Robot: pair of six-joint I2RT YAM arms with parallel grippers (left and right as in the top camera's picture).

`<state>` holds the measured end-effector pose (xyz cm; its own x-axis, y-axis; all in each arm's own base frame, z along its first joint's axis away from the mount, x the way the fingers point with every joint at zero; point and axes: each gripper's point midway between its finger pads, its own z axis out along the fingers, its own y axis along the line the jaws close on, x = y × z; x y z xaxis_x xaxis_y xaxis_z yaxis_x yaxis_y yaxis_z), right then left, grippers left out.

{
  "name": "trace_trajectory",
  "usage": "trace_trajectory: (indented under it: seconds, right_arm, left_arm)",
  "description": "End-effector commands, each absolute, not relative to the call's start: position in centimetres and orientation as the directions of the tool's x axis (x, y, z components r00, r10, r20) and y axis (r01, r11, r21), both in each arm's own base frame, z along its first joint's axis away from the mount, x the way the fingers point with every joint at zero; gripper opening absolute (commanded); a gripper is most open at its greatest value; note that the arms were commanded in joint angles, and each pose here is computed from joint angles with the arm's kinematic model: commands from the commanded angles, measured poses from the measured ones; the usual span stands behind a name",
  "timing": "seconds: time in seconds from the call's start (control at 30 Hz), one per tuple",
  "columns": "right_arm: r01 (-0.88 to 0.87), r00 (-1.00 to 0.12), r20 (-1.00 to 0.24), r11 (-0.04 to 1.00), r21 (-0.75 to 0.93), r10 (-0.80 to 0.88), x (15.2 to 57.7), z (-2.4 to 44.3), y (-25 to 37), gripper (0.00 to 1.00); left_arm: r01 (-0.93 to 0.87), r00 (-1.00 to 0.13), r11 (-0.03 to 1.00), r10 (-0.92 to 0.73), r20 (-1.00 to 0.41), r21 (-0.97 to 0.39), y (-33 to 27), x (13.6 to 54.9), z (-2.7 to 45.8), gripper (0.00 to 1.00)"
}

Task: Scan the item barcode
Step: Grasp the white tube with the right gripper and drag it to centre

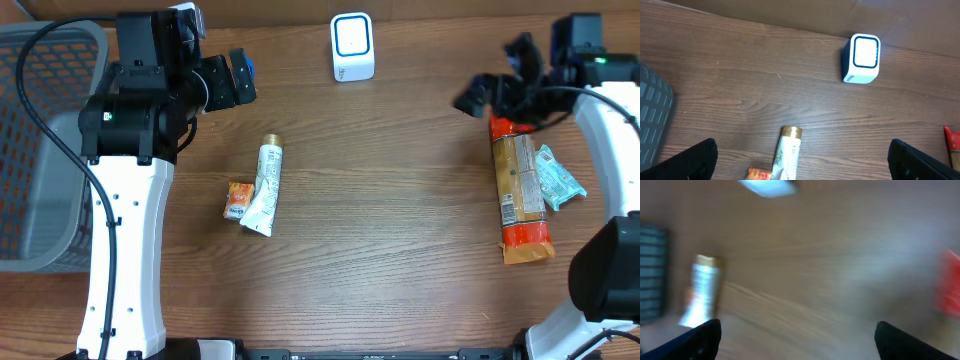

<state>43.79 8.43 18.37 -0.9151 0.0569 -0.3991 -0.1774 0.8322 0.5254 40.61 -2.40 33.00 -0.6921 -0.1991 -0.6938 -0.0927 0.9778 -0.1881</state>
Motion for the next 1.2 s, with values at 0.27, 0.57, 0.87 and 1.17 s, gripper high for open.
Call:
trace_trajectory:
  seconds: [0.27,0.57,0.87,1.17]
  right_arm:
    - [-0.132,-0.973,-0.226,0.695,0.707,0.045,42.0,13.7,29.8,0.90]
    - [-0.200,-0.966,-0.255,0.737,0.646,-0.039,39.4,4.5,39.8,0.82]
    - [-0.197,-0.979,-0.172,0.733,0.651,-0.110,34.3,0.7,44.4,0.71]
    - [-0.144,-0.989,-0.104,0.783,0.605,-0.102,33.7,-0.6,42.5,0.24]
  left_arm:
    - [-0.081,-0.692,0.980,-0.187,-0.697,-0.182,-2.3,40.7,33.1,1.00]
    - [-0.081,-0.692,0.980,-0.187,-0.697,-0.183,-2.3,40.7,33.1,1.00]
    - [-0.081,-0.692,0.980,-0.187,-0.697,-0.182,-2.3,40.7,33.1,1.00]
    - [-0.081,-0.693,0.980,-0.187,-0.697,-0.183,-2.3,40.7,33.1,1.00]
